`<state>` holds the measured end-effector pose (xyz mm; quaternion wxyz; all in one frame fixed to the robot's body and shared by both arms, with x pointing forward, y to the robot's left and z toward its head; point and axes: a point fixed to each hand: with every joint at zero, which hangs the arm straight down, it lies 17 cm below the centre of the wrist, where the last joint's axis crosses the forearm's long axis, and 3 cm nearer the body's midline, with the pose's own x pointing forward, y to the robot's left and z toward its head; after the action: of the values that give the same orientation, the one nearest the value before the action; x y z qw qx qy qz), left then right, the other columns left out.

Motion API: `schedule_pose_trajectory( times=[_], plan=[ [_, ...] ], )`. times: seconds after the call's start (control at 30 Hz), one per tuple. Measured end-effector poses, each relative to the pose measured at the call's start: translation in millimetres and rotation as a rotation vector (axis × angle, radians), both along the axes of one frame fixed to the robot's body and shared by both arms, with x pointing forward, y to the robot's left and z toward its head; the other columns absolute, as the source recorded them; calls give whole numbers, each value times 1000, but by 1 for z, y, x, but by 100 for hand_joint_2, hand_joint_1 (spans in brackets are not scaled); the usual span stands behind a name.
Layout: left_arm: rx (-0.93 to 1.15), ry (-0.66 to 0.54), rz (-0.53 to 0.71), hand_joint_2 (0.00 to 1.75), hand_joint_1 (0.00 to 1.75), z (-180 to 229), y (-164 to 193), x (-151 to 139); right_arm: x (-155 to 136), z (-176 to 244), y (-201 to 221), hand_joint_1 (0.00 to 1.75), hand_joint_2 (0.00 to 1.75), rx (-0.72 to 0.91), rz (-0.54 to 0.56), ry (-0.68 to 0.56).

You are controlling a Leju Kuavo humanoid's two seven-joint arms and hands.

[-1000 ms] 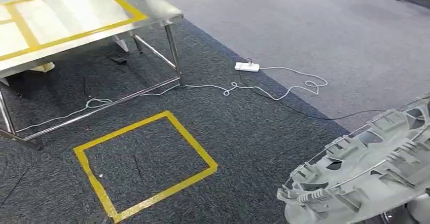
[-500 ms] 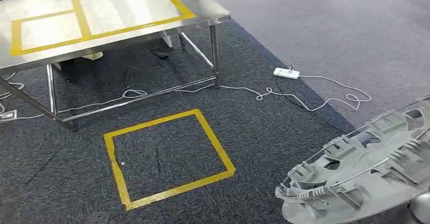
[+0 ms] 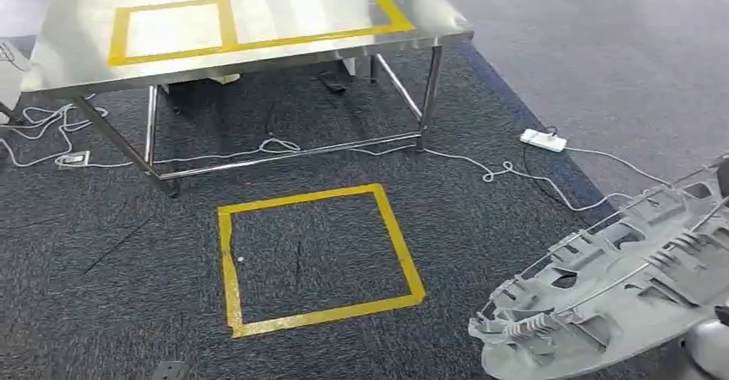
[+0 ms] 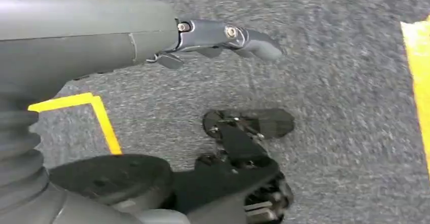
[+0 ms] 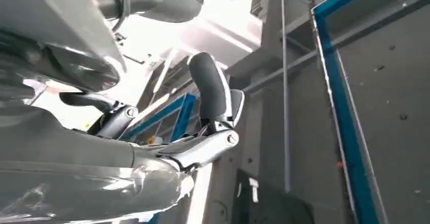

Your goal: Take the parts from the cabinet and place them on the table.

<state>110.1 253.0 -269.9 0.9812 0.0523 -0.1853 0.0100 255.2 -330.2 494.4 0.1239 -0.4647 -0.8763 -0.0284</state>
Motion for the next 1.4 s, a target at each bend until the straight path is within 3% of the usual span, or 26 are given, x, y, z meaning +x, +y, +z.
schedule_pose_trajectory(
  times=[1.4],
  plan=[
    [-30,-23,-54,175,0,2,-12,4,-12,-10,-35,175,175,112,-60,-77]
  ],
)
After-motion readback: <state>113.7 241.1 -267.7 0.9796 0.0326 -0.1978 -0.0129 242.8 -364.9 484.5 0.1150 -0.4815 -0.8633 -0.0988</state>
